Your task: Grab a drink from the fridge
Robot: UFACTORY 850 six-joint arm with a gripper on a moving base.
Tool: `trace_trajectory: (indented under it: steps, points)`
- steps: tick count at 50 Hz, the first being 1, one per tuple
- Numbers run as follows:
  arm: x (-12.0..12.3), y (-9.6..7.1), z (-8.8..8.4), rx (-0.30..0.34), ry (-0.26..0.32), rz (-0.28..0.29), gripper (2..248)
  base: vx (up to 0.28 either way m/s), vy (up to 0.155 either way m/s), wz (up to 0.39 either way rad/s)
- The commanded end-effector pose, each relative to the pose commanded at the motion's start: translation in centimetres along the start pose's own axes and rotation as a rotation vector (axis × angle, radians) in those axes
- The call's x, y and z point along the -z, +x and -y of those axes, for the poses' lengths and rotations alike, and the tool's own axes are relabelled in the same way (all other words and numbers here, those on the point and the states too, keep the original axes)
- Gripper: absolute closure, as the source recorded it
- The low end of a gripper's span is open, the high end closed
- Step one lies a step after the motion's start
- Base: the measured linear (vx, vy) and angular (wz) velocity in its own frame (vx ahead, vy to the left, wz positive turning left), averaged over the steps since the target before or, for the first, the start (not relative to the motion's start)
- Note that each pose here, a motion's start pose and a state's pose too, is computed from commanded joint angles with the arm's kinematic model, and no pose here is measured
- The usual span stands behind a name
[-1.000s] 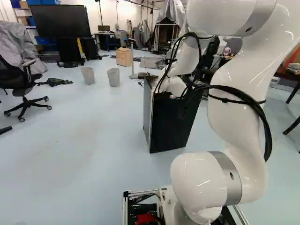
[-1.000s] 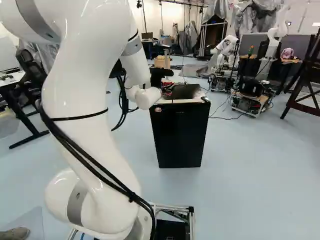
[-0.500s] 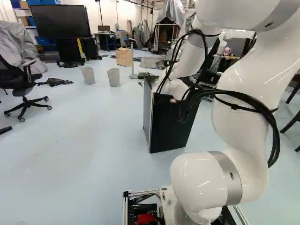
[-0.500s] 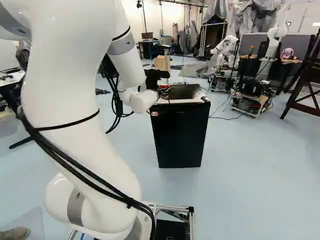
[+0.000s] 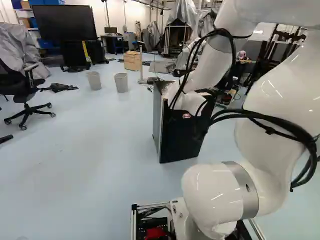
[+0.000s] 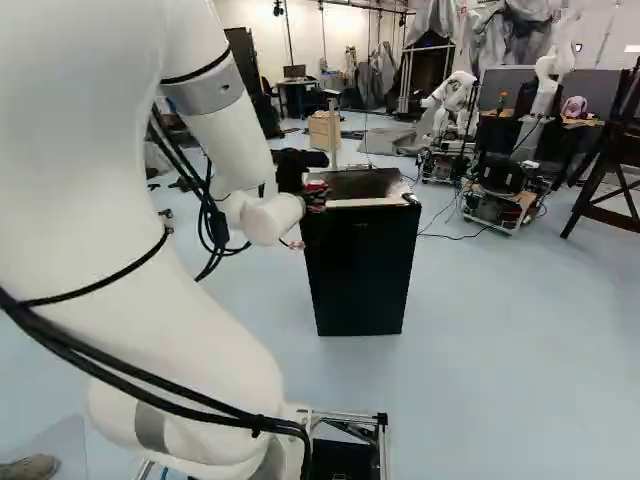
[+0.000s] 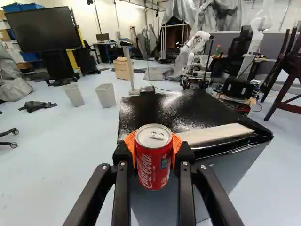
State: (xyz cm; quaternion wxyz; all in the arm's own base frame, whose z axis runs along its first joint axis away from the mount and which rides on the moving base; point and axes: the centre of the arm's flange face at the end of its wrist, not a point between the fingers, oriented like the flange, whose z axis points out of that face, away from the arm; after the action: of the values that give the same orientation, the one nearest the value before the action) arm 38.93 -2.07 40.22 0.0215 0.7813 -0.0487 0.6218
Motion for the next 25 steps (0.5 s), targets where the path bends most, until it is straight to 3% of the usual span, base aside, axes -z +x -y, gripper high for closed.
trace_trajectory:
  steps: [25]
  points:
    - [6.2, -3.2, 0.5, 0.03, 0.051, 0.059, 154, 0.0, 0.0, 0.0]
